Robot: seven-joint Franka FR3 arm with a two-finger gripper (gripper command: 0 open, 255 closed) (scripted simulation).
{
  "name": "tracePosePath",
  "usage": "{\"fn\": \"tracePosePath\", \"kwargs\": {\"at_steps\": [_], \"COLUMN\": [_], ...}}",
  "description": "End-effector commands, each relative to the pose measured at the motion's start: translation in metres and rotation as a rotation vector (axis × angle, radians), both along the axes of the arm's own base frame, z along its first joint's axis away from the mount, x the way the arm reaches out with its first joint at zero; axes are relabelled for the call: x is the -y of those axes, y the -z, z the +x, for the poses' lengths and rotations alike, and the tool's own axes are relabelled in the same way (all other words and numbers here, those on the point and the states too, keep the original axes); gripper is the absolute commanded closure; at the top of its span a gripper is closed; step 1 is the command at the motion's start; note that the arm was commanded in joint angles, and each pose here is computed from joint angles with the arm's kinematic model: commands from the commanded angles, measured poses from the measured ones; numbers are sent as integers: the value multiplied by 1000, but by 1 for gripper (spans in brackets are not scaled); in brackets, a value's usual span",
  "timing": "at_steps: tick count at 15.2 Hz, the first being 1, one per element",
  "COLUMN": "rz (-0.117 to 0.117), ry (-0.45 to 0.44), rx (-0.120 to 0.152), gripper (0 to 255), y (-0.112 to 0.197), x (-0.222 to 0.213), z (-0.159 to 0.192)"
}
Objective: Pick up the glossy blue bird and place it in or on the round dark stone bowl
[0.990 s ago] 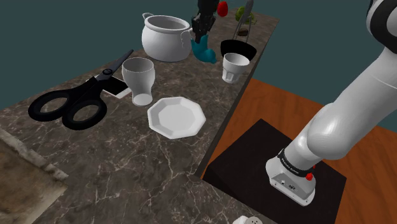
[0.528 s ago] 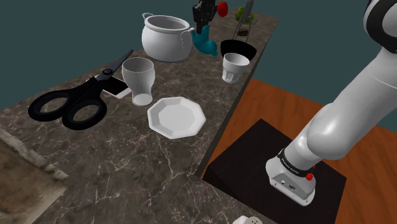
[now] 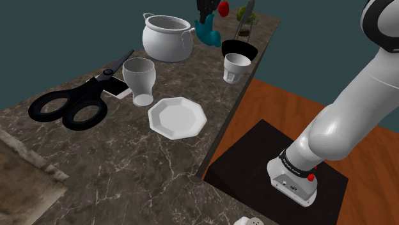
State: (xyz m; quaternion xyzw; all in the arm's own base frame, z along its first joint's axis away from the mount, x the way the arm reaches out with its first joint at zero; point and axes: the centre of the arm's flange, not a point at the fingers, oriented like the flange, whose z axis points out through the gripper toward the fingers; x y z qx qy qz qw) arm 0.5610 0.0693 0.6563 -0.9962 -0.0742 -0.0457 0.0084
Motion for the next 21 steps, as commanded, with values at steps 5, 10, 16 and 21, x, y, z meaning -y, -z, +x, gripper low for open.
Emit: {"fn": "tracePosePath", "kwargs": {"at_steps": [5, 10, 16, 21], "rz": [0, 0, 0, 0], "ry": [0, 0, 0, 0], "rx": [0, 0, 0, 0], "gripper": [255, 255, 255, 255], "y": [-9, -16, -25, -32], "x": [72, 138, 216, 281], "z": [-8, -15, -24, -31]}}
